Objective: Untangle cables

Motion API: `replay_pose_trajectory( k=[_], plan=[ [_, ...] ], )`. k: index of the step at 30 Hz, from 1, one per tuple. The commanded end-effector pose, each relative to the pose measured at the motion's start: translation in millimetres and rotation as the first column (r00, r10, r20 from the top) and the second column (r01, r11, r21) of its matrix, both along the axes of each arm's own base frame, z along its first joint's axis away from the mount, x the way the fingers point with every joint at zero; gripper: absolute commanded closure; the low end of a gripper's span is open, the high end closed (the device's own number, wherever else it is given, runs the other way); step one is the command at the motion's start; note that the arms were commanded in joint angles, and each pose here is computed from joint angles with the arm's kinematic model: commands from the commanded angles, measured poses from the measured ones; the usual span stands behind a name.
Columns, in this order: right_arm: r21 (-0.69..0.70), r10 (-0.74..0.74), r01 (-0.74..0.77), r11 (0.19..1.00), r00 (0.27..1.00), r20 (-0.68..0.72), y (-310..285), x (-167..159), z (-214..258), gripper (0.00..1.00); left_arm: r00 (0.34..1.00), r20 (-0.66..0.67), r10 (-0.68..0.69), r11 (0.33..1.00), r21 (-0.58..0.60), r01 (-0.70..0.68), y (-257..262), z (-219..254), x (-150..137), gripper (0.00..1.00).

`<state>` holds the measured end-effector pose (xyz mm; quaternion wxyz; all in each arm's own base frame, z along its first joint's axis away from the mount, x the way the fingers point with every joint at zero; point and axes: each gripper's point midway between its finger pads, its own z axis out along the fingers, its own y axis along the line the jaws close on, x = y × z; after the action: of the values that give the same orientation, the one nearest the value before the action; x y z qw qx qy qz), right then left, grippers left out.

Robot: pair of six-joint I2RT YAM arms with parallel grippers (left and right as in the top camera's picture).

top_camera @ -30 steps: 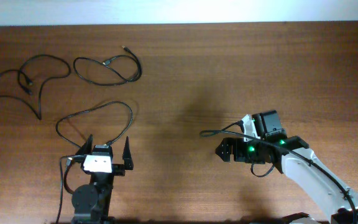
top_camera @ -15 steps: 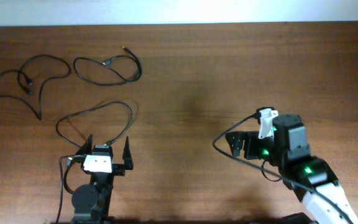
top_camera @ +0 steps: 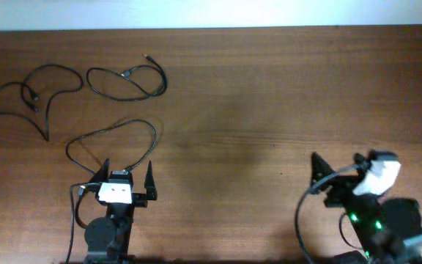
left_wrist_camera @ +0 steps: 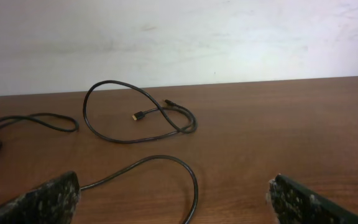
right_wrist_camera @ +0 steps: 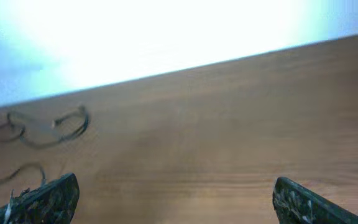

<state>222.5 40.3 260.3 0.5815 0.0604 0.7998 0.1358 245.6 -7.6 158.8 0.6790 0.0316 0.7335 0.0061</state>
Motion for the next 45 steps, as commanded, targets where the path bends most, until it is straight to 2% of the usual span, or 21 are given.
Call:
replay_pose_trajectory(
  k=[1, 7, 16, 22, 31, 39, 44, 45],
  plan=[
    [-0.009, -0.138, 0.139, 0.990, 0.988, 0.072, -31.2, -13.4, 12.9, 0.01, 1.000, 0.000, 0.014, 1.000, 0.002, -0.014, 3.0, -2.1, 0.2, 0.01],
    [0.036, -0.314, 0.314, 0.949, 0.928, 0.200, -69.2, -45.3, 34.4, 0.02, 1.000, 0.000, 0.014, 1.000, 0.002, -0.014, 3.0, -2.1, 0.2, 0.01],
    [0.060, -0.323, 0.319, 0.946, 0.904, 0.280, -70.4, -61.1, 47.2, 0.02, 1.000, 0.000, 0.014, 1.000, 0.002, -0.014, 3.0, -2.1, 0.2, 0.01],
    [0.051, -0.331, 0.329, 0.943, 0.910, 0.252, -72.8, -37.0, 16.0, 0.02, 1.000, 0.000, 0.014, 1.000, 0.002, -0.014, 3.0, -2.1, 0.2, 0.01],
    [0.097, -0.328, 0.316, 0.944, 0.857, 0.397, -74.3, 2.2, -6.1, 0.01, 1.000, 0.000, 0.014, 1.000, 0.002, -0.014, 3.0, -2.1, 0.2, 0.01],
    [0.106, -0.328, 0.313, 0.944, 0.844, 0.424, -75.0, 18.1, -46.2, 0.01, 1.000, 0.000, 0.014, 1.000, 0.002, -0.014, 3.0, -2.1, 0.2, 0.01],
    [0.101, -0.328, 0.315, 0.944, 0.850, 0.412, -75.1, 18.6, -49.5, 0.01, 1.000, 0.000, 0.014, 1.000, 0.002, -0.014, 3.0, -2.1, 0.2, 0.01],
    [0.037, -0.312, 0.324, 0.945, 0.863, 0.397, -75.0, 19.6, -56.4, 0.02, 1.000, 0.000, 0.014, 1.000, 0.002, -0.014, 3.0, -2.1, 0.2, 0.01]
  ],
)
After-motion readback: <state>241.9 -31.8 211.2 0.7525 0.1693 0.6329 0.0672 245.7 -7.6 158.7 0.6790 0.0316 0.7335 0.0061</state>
